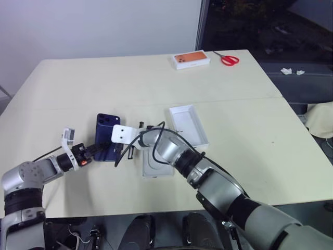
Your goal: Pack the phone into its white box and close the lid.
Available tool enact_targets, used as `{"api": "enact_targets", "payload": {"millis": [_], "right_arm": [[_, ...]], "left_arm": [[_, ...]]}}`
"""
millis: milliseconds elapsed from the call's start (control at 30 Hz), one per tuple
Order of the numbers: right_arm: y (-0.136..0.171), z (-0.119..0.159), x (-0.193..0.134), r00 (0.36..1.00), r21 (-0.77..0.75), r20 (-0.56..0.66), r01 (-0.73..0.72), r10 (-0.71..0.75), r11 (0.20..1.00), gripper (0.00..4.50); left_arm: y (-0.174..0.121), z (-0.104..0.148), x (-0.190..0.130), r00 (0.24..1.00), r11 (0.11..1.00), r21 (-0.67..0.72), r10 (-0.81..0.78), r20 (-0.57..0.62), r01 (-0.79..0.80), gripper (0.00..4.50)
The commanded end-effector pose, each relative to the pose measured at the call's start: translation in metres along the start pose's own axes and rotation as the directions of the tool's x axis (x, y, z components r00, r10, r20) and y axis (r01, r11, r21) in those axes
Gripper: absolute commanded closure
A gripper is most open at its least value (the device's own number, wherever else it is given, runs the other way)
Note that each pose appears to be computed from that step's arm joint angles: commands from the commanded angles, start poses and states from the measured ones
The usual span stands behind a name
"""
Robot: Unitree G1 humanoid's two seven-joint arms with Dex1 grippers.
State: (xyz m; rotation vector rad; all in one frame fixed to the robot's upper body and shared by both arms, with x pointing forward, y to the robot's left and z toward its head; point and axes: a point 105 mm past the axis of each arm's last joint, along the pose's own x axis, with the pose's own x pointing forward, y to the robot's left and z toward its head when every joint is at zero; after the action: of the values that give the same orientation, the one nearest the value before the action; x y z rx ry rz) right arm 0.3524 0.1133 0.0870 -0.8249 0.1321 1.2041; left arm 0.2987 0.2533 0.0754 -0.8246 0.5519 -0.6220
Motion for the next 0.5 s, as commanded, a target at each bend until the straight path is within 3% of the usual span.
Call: {"api": "enact_targets", "payload": {"millis": [33,333,500], "right_arm": [[-0.016,0.030,-0.013,0.988,0.054,0.149,0.020,-0.027,0.998,4.50],[-0.047,0.041,-0.060,0.951,0.239,0.301,-0.002,-0.073,0.971,4.50],[-0.044,0.034,-0.100,0.906,0.360,0.421,-0.132,-0.035,0.924,4.50]], "left_arm": [[0.018,-0.026,-0.003,0.996,0.992,-0.107,0.059,-0.060,-0.065,4.49],[0.006,-0.010,-0.008,0.997,0.974,-0.225,-0.018,0.078,0.035,4.49],[-0.002,-0.002,-0.012,0.987,0.950,-0.294,-0.059,0.152,0.102,4.49]]}}
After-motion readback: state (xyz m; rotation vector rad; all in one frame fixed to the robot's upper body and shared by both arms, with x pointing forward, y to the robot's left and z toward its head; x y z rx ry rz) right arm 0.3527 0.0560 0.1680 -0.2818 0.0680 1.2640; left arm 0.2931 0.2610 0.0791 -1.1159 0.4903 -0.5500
